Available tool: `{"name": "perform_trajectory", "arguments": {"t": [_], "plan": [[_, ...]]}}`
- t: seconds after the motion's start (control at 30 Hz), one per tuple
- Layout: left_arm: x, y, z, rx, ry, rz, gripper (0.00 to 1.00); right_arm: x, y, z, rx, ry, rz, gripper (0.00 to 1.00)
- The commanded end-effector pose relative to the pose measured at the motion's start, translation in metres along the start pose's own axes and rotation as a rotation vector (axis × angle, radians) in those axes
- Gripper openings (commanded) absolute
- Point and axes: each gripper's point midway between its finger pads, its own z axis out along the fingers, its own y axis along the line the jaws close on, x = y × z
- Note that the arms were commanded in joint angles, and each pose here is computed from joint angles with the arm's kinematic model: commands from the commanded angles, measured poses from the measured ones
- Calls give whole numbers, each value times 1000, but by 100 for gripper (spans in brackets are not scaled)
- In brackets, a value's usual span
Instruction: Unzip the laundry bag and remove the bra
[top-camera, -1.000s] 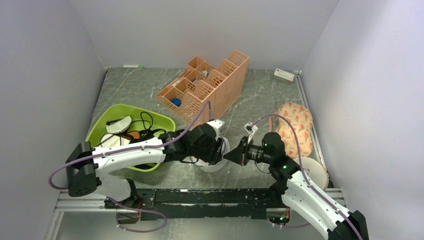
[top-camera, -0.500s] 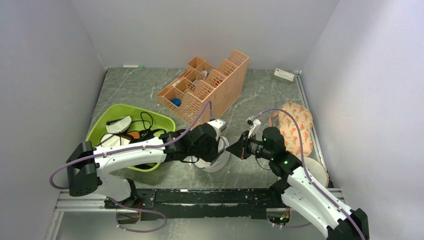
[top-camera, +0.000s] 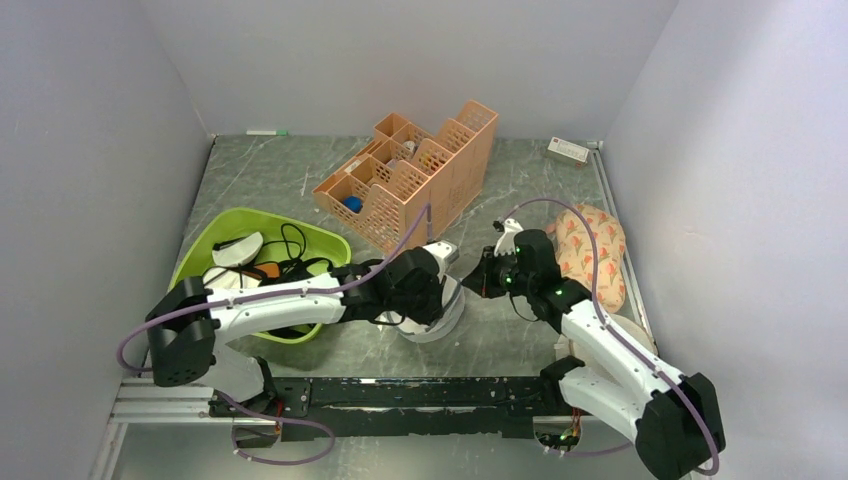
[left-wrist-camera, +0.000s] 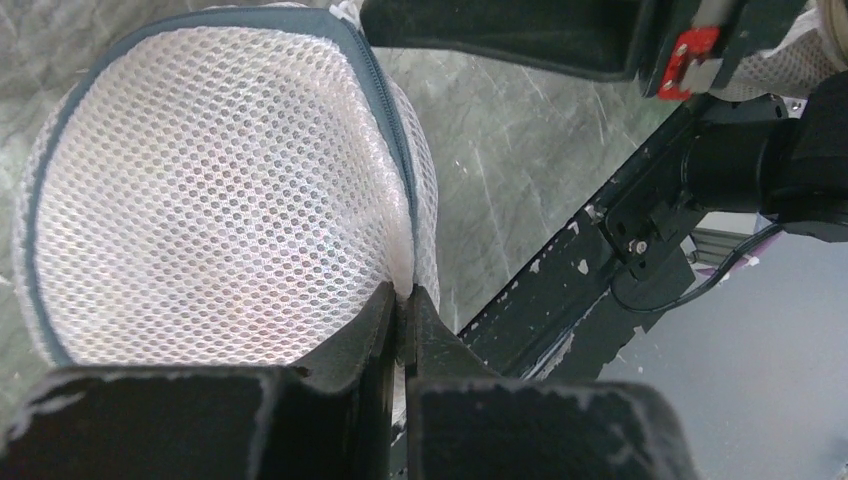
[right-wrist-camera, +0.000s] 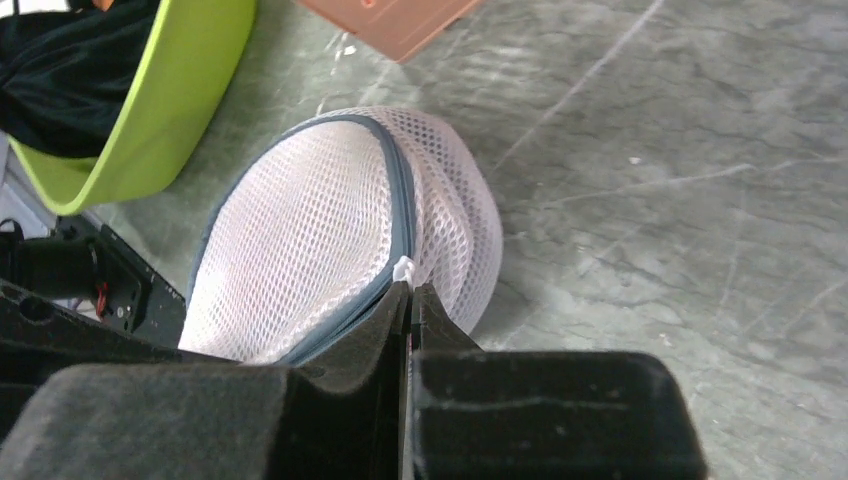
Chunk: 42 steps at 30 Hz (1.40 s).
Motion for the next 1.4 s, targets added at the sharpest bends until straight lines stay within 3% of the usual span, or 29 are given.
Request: {"name": "perform_trajectory", "arguments": {"t": [0.0,0.17,0.4,0.5,0.67,0.8,0.97,1.27,1.37], "plan": [[36,5,14,6,145,-2,7,-21,-29,-2,63,-60,52,0],[42,22,18,-73,157,16,7,-8,-3,-11,-104,-39,57,0],[35,78,10,-267,180,51,13,29,27,-27,-278,13,79,0],[27,83,-4,-265,156,55,27,41,42,-32,-346,34,62,0],[16,59,-30,-142,124,76,61,47,60,-38,-442,36,60,0],[-3,22,-53,25,45,65,75,46,65,-39,-463,31,60,0],[-25,1,-58,89,-29,47,78,43,68,-40,-476,18,56,0],[-26,1,-23,53,31,105,76,40,67,-42,-456,7,46,0],[-21,2,-16,46,50,110,70,39,68,-43,-456,10,42,0]]}}
